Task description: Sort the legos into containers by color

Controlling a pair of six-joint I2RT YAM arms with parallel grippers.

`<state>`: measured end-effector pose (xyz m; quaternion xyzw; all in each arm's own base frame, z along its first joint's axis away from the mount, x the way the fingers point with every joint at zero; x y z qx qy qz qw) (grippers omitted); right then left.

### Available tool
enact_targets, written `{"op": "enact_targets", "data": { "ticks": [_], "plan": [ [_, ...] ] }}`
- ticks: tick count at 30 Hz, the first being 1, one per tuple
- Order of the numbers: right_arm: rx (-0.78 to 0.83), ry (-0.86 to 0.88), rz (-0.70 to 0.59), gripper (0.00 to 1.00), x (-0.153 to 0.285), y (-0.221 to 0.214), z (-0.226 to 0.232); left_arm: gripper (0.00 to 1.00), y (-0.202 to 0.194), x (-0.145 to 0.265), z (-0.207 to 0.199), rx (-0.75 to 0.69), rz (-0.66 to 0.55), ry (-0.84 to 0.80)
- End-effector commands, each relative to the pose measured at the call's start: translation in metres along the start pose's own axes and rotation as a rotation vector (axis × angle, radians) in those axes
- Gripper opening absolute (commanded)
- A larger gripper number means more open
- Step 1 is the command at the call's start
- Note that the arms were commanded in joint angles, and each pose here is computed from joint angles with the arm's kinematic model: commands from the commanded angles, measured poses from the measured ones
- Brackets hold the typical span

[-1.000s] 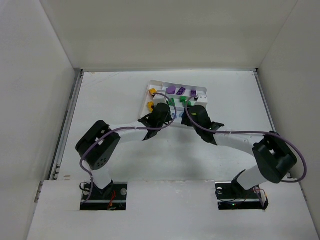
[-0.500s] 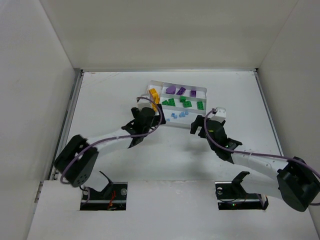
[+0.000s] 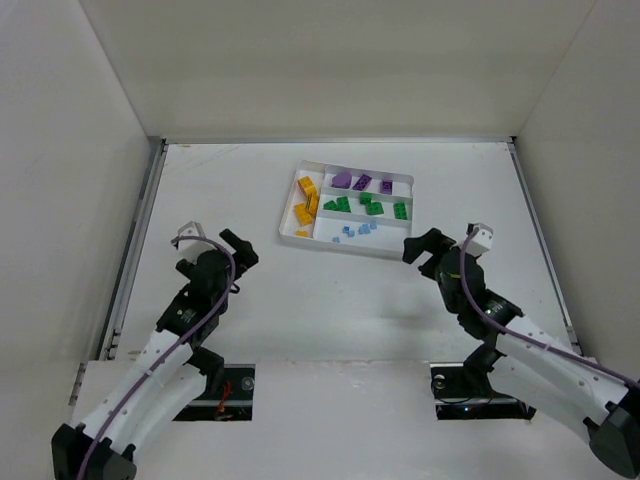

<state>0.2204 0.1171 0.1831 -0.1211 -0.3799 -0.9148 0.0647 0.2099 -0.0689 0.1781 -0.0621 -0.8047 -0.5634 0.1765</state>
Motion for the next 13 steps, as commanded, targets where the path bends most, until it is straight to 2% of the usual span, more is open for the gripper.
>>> {"op": "enact_targets", "data": {
  "ticks": [1,5,13],
  "plan": [
    [-0.042,-0.084,0.028,1.0,0.014,0.002,-0.017,1.0,-0.023,0.013,0.028,0.043,0.132,0.083],
    [-0.116,-0.156,-0.021,1.0,0.028,0.015,-0.042,1.0,-0.026,0.019,0.041,0.025,0.177,0.142],
    [-0.133,-0.191,-0.018,1.0,0.028,0.027,-0.057,1.0,-0.032,0.012,0.029,0.003,0.186,0.098]
  ]
}}
Point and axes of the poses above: each gripper's point midway between its finger pads, its own x axis back along the fingers, its own z axis along the line the jaws close on, y = z × x, the point moved 6 cm from there along x, back along the fingers, and after that the axes turned 12 degrees about -x, right-handed, at the moved point
